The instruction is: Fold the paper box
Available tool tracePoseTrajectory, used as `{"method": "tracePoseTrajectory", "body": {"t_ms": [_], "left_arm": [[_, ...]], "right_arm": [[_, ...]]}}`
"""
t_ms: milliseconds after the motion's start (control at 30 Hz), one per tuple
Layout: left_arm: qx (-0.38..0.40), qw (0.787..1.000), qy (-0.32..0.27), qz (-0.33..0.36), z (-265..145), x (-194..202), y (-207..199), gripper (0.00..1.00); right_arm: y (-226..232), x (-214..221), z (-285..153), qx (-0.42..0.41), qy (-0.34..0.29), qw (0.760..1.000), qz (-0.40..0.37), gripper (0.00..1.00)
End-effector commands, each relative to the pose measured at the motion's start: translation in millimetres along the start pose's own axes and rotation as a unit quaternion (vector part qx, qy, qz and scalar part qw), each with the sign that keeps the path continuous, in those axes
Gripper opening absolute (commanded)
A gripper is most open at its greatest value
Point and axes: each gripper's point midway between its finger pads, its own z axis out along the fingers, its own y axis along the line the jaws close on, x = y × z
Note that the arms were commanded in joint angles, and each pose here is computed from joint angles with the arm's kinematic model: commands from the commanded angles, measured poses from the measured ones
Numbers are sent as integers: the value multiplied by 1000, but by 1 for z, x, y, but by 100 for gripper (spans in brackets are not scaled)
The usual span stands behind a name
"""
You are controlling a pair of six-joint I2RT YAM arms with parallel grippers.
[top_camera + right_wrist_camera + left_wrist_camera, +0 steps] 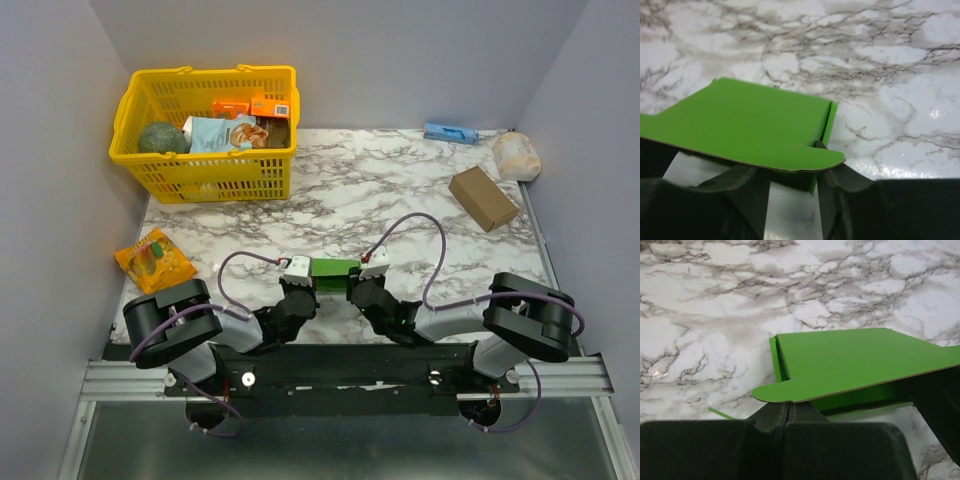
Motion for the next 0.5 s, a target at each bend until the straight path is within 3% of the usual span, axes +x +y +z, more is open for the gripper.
{"method": "tracePoseTrajectory", "body": {"t_ms": [0,167,467], "left_arm": [[0,996,76,55,-14,45,3,0],[-11,994,74,75,-14,49,3,0],[-25,994,74,80,-14,49,7,0]], "right_arm": [[33,13,-28,-74,66,995,0,52],[25,28,-48,-77,116,990,-7,63],[14,29,-98,-125,124,984,-4,64]]}}
